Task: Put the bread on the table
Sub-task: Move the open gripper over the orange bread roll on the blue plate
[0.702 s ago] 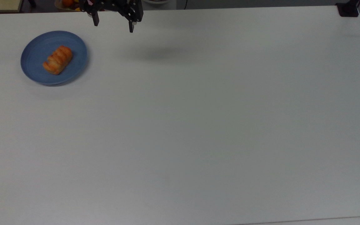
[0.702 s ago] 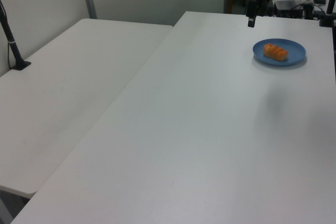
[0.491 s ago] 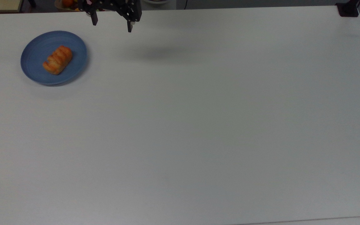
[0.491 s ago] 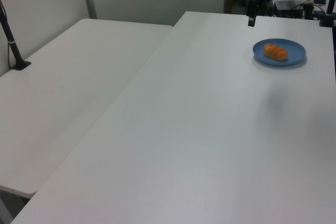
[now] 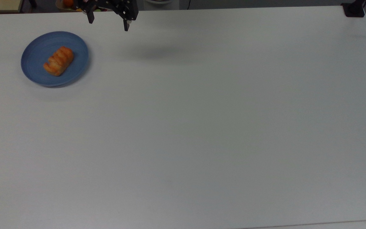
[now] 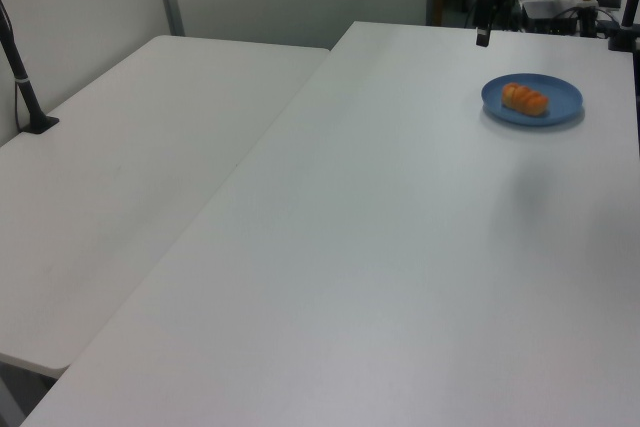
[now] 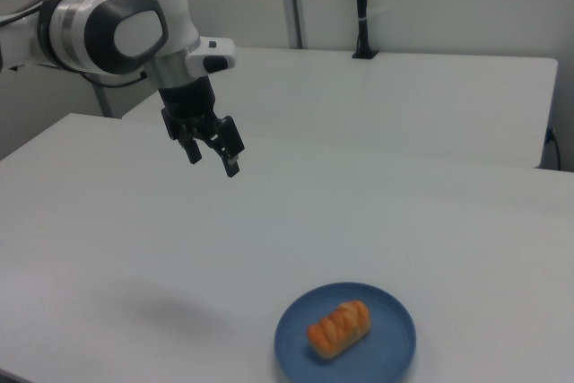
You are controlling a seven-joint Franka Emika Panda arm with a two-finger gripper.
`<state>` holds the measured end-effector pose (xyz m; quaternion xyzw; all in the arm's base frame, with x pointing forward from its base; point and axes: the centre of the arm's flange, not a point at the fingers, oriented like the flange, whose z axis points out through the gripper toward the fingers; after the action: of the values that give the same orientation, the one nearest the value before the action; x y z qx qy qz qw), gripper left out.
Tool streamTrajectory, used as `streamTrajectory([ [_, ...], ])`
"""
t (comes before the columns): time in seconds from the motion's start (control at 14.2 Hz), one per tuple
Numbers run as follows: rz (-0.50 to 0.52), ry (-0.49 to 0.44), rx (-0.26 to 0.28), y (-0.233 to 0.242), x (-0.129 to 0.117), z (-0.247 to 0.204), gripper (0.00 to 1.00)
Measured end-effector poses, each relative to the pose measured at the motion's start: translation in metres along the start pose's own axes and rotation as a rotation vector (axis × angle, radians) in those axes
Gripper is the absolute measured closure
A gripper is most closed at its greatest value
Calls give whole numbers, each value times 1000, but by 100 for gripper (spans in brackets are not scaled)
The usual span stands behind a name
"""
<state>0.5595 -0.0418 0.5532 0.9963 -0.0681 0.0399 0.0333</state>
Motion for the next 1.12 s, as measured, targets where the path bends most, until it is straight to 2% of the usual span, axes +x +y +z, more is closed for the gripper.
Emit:
streamTrajectory([
  [0.28, 19, -2, -1, 11, 0, 1, 0],
  [0.49, 76, -9, -7, 55, 1, 5, 0],
  [0.84, 98, -49, -18, 144, -6, 26, 0],
  [1.12, 134, -82, -30, 177, -7, 54, 0],
])
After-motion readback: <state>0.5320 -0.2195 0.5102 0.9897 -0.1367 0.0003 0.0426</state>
